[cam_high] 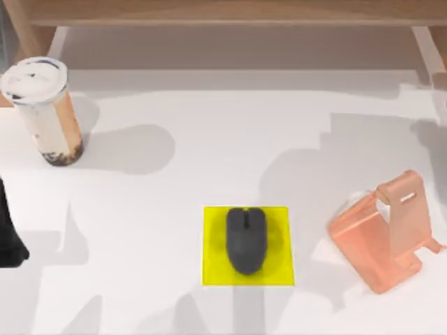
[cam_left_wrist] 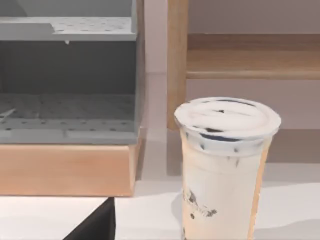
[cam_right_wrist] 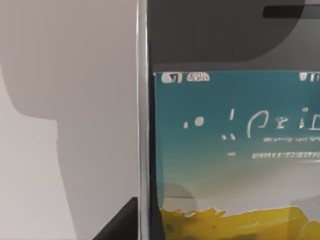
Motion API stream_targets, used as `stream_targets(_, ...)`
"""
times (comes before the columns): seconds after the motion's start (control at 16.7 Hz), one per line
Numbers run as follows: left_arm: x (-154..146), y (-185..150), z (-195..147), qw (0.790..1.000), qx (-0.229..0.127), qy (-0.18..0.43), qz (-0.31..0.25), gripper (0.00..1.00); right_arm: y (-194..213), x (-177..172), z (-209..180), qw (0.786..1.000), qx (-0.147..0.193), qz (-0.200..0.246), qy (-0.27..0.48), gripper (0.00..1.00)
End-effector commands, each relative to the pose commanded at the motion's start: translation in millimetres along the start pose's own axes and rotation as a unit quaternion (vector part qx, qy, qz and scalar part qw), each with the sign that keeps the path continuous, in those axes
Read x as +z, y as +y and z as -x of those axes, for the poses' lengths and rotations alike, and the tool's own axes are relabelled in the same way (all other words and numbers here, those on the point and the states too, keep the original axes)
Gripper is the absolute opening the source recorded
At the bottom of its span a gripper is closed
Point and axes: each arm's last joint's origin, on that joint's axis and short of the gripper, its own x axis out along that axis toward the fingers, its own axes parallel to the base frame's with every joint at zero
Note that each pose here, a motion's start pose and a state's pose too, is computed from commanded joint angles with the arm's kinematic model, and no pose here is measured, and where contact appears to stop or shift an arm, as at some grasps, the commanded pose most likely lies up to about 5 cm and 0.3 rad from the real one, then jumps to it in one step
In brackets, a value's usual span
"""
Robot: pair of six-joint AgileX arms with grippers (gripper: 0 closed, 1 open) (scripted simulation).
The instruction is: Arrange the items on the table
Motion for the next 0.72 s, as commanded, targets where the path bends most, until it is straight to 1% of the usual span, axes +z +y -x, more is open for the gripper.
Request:
stream_targets(0.18, 0.0, 0.0, 0.0, 1.0, 0.0, 0.0, 0.0, 1.0, 10.8, -16.5, 25.1, 0.999, 0.009, 0.021, -0.035, 0.0)
stream_targets(0.36, 0.0, 0.0, 0.0, 1.0, 0.0, 0.0, 0.0, 1.0, 25.3, -49.1, 61.6, 0.994, 0.025, 0.054, -0.091, 0.0)
stream_targets(0.54, 0.0, 0.0, 0.0, 1.0, 0.0, 0.0, 0.0, 1.0, 37.7, -98.1, 100.0, 0.98, 0.048, 0.097, -0.166, 0.0)
stream_targets(0.72, 0.0, 0.0, 0.0, 1.0, 0.0, 0.0, 0.0, 1.0, 43.4, -158.1, 127.5, 0.954, 0.076, 0.144, -0.251, 0.0)
